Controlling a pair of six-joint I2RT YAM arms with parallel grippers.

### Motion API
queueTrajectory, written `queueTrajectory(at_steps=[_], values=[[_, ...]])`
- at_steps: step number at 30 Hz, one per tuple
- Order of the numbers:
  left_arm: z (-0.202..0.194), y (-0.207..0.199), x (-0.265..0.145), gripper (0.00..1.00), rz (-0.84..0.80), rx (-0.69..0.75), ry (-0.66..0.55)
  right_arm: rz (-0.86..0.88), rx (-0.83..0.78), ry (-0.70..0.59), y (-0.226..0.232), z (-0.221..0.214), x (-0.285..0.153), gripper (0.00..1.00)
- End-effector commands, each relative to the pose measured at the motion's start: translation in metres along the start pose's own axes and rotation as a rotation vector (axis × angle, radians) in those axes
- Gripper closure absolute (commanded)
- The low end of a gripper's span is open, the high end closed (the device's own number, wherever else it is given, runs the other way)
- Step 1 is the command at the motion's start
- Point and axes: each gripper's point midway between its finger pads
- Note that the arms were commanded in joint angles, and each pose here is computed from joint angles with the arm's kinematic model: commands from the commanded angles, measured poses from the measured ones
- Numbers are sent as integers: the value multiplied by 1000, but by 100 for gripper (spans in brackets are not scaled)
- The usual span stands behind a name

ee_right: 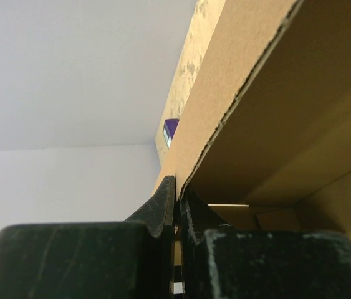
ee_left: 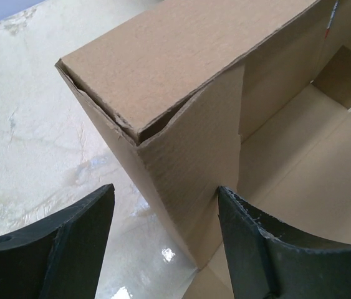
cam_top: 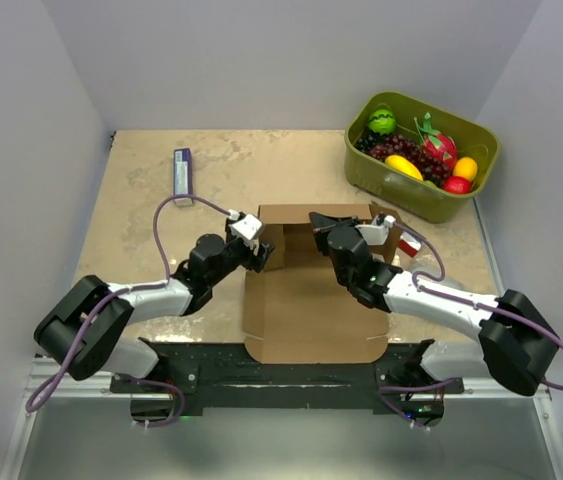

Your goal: Fold the paper box

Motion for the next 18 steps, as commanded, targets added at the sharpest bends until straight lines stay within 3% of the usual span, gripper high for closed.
queueTrajectory(at_steps=[1,7,18], values=[[11,12,7,29,57,62,-32,-52,-129,22,-13,-3,-5,100],[12,6,15,31,23,74,-44,-48,-127,26,-10,-2,-5,100],[10,16,20,52,154,71,-48,-52,-129,24,-10,-2,-5,100]])
Point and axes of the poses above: each gripper's point midway between its finger pads, its own x axis out along the fingers, its own y axis along the line the jaws close on, z = x × y, and after that the axes turned 10 degrees about -x, right-handed
